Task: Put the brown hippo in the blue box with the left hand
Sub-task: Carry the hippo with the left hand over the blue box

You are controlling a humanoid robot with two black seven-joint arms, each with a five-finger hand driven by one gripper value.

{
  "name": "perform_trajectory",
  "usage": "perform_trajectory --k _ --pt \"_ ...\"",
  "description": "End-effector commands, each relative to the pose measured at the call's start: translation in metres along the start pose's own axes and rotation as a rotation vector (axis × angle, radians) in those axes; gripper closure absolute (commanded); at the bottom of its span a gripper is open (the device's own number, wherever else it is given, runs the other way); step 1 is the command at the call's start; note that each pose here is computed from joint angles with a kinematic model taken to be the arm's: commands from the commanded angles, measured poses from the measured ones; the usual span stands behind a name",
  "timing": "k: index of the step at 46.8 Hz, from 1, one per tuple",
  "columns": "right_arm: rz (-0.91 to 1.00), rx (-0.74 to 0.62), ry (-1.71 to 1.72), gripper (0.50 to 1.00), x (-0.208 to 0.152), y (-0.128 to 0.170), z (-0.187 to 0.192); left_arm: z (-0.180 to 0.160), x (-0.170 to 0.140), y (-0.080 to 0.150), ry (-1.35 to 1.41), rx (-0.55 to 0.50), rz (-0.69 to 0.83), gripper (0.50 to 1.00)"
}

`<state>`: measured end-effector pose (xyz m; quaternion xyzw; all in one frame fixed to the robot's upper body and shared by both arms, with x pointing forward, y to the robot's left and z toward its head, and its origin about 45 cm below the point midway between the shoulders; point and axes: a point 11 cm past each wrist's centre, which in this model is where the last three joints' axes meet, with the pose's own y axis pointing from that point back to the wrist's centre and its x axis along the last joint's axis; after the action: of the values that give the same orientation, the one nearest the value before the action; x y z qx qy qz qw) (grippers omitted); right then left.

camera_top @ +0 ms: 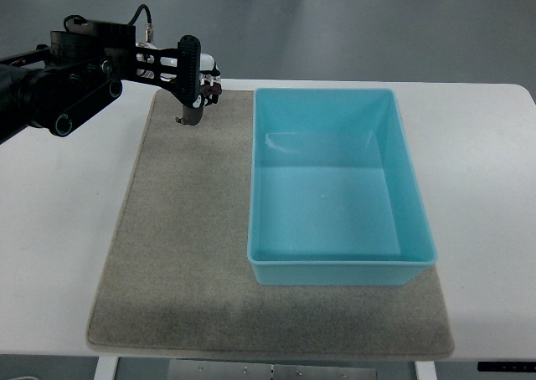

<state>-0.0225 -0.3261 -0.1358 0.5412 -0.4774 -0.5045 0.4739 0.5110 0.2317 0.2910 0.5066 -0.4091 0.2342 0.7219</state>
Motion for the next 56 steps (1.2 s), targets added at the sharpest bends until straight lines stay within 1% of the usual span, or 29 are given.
perform_trajectory --k 1,5,14,29,38,48,56 --pt "0.0 0.001 0.0 0.564 0.0 0.0 -0.001 0.002 0.006 0.001 -0.006 -0.002 0.01 1.0" --pt "0.0 0.0 0.0 0.564 0.0 0.0 0.0 0.005 0.014 0.003 -0.013 -0.006 0.023 1.0" --pt "0.0 0.001 0.0 0.564 0.0 0.0 -0.001 0.03 0.023 0.004 -0.049 -0.069 0.035 1.0" --pt "0.0 0.001 0.0 0.564 0.0 0.0 -0.001 0.056 0.048 0.012 -0.088 -0.126 0.077 1.0" --pt "0.0 0.001 0.0 0.564 0.0 0.0 -0.001 0.087 0.062 0.018 -0.133 -0.198 0.112 1.0" --pt "0.0 0.0 0.0 0.564 0.0 0.0 0.0 0.126 0.057 0.023 -0.175 -0.305 0.106 1.0" --pt "0.0 0.0 0.0 0.564 0.0 0.0 0.0 0.146 0.049 0.026 -0.191 -0.364 0.094 1.0"
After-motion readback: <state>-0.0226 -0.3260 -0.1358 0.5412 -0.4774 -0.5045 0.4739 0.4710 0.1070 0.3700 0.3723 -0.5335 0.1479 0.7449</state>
